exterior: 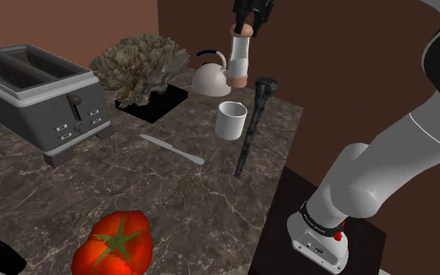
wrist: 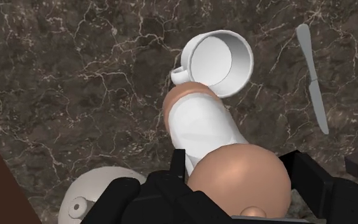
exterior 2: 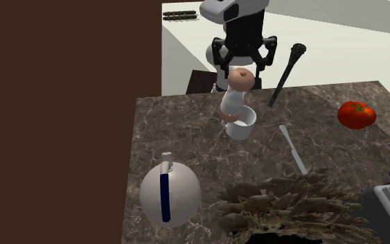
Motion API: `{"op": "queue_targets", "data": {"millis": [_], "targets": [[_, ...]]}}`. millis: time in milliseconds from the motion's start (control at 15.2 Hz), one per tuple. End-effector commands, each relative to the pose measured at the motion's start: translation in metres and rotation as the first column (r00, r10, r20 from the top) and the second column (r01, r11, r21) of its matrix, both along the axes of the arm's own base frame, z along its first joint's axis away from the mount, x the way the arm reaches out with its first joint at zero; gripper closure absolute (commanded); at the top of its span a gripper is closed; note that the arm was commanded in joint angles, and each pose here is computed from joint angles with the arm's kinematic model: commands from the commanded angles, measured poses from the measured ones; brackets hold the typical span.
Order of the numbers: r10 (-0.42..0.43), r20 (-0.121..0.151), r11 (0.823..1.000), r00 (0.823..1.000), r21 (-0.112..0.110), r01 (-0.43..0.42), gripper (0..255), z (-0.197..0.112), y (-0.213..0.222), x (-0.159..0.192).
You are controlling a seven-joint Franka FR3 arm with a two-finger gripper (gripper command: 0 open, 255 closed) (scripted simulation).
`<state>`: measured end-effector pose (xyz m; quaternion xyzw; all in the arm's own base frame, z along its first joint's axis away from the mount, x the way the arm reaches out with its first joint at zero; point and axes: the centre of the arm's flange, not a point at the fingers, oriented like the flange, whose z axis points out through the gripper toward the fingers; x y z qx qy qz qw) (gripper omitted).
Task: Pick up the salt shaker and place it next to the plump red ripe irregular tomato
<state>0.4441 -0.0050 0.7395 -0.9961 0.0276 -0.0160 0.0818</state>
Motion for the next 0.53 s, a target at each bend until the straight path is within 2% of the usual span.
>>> {"op": "queue_targets", "data": {"millis": [0, 462], "targets": [[-0.002, 0.000, 1.000, 1.000, 0.000, 0.002, 255, -0.003, 0.027, -0.004], [-0.002, 0.000, 1.000, 1.000, 0.000, 0.002, 255, -0.003, 0.120, -0.011]]}}
